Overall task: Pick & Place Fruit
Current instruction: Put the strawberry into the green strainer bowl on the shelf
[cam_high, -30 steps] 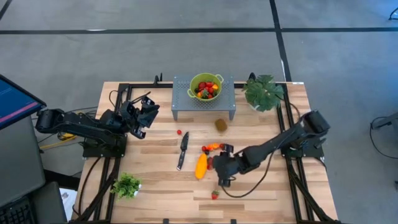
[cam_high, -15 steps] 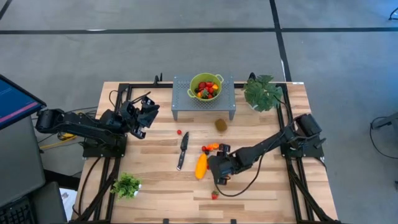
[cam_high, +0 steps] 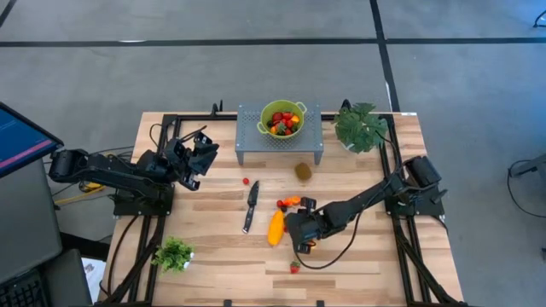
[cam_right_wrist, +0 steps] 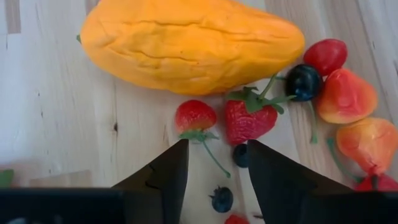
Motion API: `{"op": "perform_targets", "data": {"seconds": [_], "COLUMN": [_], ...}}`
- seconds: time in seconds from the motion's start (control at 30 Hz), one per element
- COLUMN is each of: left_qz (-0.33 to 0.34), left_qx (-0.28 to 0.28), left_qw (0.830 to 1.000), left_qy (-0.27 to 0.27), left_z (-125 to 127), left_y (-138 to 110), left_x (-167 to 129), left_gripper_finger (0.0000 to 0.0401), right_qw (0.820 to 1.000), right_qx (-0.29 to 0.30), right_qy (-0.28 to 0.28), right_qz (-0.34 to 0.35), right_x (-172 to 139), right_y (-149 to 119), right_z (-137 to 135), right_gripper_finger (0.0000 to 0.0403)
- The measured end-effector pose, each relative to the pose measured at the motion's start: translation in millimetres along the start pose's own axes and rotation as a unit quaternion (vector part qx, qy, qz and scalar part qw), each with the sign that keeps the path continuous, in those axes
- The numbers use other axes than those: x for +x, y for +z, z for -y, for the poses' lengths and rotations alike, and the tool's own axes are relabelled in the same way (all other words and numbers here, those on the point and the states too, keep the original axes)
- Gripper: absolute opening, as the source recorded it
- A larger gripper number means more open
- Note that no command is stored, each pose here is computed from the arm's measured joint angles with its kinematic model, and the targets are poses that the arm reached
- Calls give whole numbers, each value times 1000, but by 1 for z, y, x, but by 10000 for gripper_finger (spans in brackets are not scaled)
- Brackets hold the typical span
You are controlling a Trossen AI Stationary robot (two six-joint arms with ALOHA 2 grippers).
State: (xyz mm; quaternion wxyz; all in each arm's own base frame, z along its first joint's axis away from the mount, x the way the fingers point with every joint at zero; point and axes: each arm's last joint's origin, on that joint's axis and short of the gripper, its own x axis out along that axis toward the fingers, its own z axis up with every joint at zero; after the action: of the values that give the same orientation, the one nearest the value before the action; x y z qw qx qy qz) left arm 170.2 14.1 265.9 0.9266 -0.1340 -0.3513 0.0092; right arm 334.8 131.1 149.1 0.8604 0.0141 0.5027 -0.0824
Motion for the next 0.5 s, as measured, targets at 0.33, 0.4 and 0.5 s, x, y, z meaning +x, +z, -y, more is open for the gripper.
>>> {"op": "perform_targets", "data": {"seconds": [0.33, 0.4, 0.5], "left_qz": [0, 1, 0], "left_qx": [0, 0, 0], "left_qw": [1000, 1000, 1000], "left_qy": [0, 0, 1], "left_z": [0, 0, 0], "left_y": [0, 0, 0], "left_x": [0, 0, 0], "left_gripper_finger": [106, 106, 106], "right_qw": [1000, 1000, 1000], "right_qx": [-16, -19, -21], "right_qy": [-9, -11, -8], "right_qz": [-7, -7, -9], "right_x": [28, 29, 29], "right_y": [-7, -7, -7], "right_z": [-6, -6, -7], "right_gripper_finger": [147, 144, 126]}}
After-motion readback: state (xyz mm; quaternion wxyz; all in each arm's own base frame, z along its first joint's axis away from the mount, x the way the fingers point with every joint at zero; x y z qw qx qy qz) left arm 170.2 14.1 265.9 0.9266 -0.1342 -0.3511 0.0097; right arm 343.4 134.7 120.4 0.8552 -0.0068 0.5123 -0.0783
